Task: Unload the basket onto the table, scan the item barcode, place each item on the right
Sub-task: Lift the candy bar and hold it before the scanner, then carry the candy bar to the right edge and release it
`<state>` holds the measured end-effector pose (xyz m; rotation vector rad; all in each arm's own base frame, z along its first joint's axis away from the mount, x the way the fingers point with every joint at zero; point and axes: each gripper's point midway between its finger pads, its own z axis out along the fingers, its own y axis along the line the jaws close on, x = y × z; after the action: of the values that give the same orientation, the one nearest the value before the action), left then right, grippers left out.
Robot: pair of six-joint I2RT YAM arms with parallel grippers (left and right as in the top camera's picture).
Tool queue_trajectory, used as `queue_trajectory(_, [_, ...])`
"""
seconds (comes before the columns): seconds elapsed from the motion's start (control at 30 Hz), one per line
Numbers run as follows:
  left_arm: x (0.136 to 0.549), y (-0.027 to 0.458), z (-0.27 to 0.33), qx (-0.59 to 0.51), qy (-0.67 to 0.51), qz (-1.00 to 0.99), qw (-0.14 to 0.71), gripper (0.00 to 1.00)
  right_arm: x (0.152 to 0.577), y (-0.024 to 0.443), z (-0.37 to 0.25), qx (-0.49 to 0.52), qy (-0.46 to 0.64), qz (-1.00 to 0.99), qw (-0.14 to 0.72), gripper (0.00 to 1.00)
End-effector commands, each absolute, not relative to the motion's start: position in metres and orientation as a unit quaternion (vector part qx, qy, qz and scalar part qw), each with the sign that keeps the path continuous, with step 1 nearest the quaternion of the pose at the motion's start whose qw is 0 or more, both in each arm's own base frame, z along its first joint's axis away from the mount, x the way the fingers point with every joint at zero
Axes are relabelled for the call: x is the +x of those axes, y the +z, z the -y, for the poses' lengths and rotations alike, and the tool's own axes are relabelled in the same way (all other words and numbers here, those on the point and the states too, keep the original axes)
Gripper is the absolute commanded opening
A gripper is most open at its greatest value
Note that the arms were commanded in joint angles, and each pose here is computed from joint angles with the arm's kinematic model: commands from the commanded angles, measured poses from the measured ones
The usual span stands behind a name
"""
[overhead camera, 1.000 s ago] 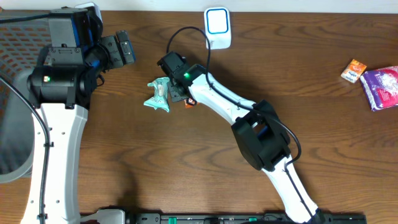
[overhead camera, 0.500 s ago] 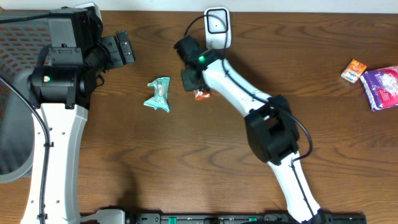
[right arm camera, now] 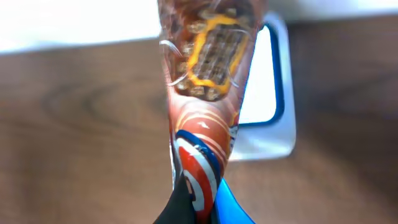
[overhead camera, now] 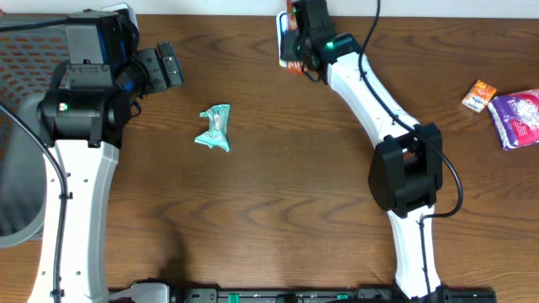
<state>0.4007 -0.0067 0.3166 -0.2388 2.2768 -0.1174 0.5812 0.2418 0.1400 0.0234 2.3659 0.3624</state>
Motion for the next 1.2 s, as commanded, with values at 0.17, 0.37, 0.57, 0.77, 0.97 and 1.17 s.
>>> queue_trajectory(0.17, [0.402,0.319,0.004,-0.1,-0.041,-0.904,0.415,0.98,0.597,0.11,-0.236,0.022,0.099,-0.919,0.38,0.01])
queue_trajectory(0.37, [0.402,0.319,0.004,-0.1,-0.041,-0.904,0.415,0.98,0.598,0.1,-0.233,0.025,0.088,-0.922,0.376,0.01])
queue_trajectory(0.57, [0.402,0.319,0.004,-0.1,-0.041,-0.904,0.415,0.98,0.601,0.107,-0.221,0.034,0.08,-0.921,0.381,0.01])
queue_trajectory(0.77, [0.402,0.319,0.004,-0.1,-0.041,-0.904,0.415,0.98,0.607,0.132,-0.183,0.067,0.072,-0.915,0.39,0.01])
queue_trajectory(0.97, [0.402,0.319,0.004,-0.1,-0.041,-0.904,0.415,0.98,0.604,0.151,-0.089,0.14,-0.018,-0.912,0.386,0.01])
queue_trajectory(1.17, [0.402,0.319,0.004,-0.101,-0.042,-0.904,0.415,0.98,0.57,0.133,0.036,0.221,-0.148,-0.913,0.31,0.01])
